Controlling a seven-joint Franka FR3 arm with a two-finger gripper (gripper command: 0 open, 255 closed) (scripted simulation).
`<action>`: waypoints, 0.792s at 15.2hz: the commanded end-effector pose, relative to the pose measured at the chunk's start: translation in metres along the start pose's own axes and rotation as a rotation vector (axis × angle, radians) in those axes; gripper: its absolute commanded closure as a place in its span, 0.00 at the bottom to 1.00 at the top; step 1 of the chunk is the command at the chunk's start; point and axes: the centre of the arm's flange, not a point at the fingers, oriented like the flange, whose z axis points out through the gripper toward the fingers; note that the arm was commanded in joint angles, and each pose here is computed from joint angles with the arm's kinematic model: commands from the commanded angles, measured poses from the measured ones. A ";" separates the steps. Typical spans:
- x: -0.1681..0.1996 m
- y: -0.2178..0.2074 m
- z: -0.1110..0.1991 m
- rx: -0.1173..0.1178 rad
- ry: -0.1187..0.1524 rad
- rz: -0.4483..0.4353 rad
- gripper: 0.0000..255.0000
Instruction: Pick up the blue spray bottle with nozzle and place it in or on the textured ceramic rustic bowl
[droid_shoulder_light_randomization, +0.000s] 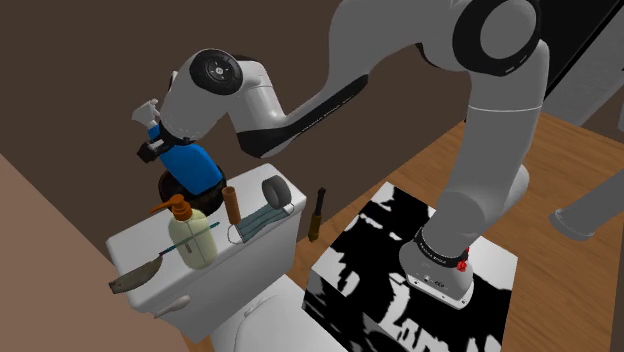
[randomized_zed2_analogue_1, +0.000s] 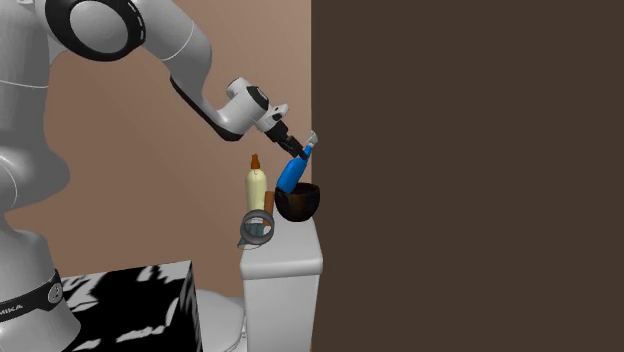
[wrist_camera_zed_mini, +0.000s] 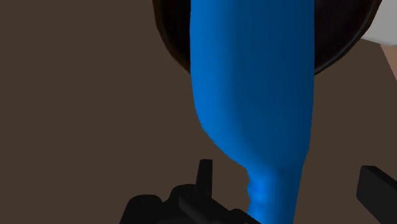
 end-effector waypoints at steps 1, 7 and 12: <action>0.000 0.000 -0.013 0.000 0.000 0.000 0.00; 0.000 0.000 -0.050 0.000 0.000 0.000 0.00; 0.000 0.000 -0.050 0.000 0.000 0.000 0.00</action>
